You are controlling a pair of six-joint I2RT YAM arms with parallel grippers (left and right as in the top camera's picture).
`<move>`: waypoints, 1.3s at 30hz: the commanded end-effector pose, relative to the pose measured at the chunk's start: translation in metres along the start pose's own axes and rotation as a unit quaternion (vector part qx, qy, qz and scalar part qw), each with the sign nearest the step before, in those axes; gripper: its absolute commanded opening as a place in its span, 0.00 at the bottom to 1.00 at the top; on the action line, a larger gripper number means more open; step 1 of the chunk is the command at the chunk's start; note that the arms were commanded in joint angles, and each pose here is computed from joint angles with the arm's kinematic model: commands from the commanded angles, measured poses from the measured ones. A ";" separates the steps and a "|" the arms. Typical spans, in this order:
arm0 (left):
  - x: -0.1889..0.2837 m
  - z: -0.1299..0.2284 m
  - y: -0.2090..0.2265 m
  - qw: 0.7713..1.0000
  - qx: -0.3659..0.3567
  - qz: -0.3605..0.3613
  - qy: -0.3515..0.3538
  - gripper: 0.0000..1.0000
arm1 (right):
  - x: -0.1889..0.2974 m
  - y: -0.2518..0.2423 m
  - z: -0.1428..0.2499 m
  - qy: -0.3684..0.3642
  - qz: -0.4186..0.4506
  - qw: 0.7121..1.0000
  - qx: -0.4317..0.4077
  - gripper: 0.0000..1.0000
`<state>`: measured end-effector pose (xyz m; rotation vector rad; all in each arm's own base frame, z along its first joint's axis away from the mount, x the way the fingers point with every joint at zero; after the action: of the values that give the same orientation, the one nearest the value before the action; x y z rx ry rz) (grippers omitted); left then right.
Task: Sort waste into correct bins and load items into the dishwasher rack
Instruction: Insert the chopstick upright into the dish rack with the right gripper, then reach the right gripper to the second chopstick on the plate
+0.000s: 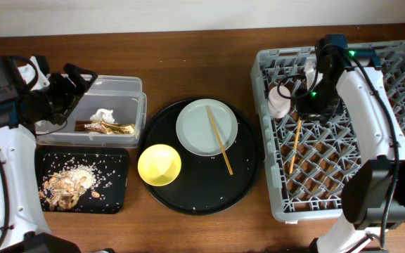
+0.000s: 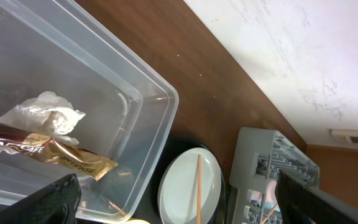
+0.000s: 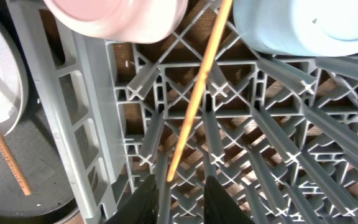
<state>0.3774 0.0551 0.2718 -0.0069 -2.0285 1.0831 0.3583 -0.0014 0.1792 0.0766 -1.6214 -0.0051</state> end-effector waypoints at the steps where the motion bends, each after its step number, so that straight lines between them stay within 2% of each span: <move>1: 0.001 -0.001 0.000 1.000 0.002 0.002 -0.001 0.99 | 0.000 0.012 0.000 -0.003 -0.047 0.999 -0.001 0.25; 5: 0.001 -0.001 0.000 1.000 0.002 0.002 -0.001 0.99 | 0.000 0.011 -0.003 -0.011 -0.045 0.999 -0.002 0.25; 8: 0.001 -0.001 0.000 1.000 0.002 0.002 -0.001 0.99 | -0.005 0.008 0.002 0.007 -0.033 0.998 -0.056 0.25; 9: 0.001 -0.001 0.000 1.000 0.002 0.002 -0.001 0.99 | -0.021 -0.004 0.006 0.013 0.008 0.995 -0.097 0.25; 13: 0.001 -0.001 0.000 1.000 0.002 0.002 -0.001 0.99 | -0.069 -0.006 0.009 0.003 0.006 0.993 -0.120 0.25; 18: 0.001 -0.001 0.000 1.000 0.002 0.002 -0.001 0.99 | -0.078 -0.014 0.005 -0.014 0.033 0.992 -0.122 0.25; 21: 0.001 -0.001 0.000 1.000 0.002 0.002 -0.001 0.99 | -0.081 -0.014 -0.002 -0.032 0.032 0.992 -0.121 0.09; 23: 0.001 -0.001 0.000 1.000 0.002 0.002 -0.001 0.99 | -0.080 -0.014 -0.003 -0.035 0.031 0.992 -0.121 0.08; 24: 0.001 -0.001 0.000 1.000 0.002 0.002 -0.001 0.99 | -0.071 -0.014 -0.008 -0.046 0.031 0.991 -0.119 0.04; 28: 0.001 -0.001 0.000 1.000 0.002 0.002 -0.001 0.99 | -0.028 -0.012 -0.021 -0.064 0.030 0.993 -0.092 0.04; 31: 0.001 -0.001 0.000 1.000 0.002 0.002 -0.001 0.99 | -0.026 -0.012 -0.020 -0.058 0.033 0.997 -0.037 0.04; 39: 0.001 -0.001 0.000 1.000 0.002 0.002 -0.001 0.99 | -0.025 -0.012 -0.022 -0.062 0.038 0.997 0.039 0.04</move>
<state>0.3775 0.0552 0.2716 -0.0067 -2.0277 1.0832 0.3767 -0.0086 0.1440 0.0584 -1.7069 0.0670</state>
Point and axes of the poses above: each gripper's point midway between its finger pads, its own x axis back along the fingers, its own y axis along the line the jaws close on, z = x × y, the point moved 4 cm from there along x, back along the fingers, and after that the axes turned 4 degrees about x, right-handed, at the moved point
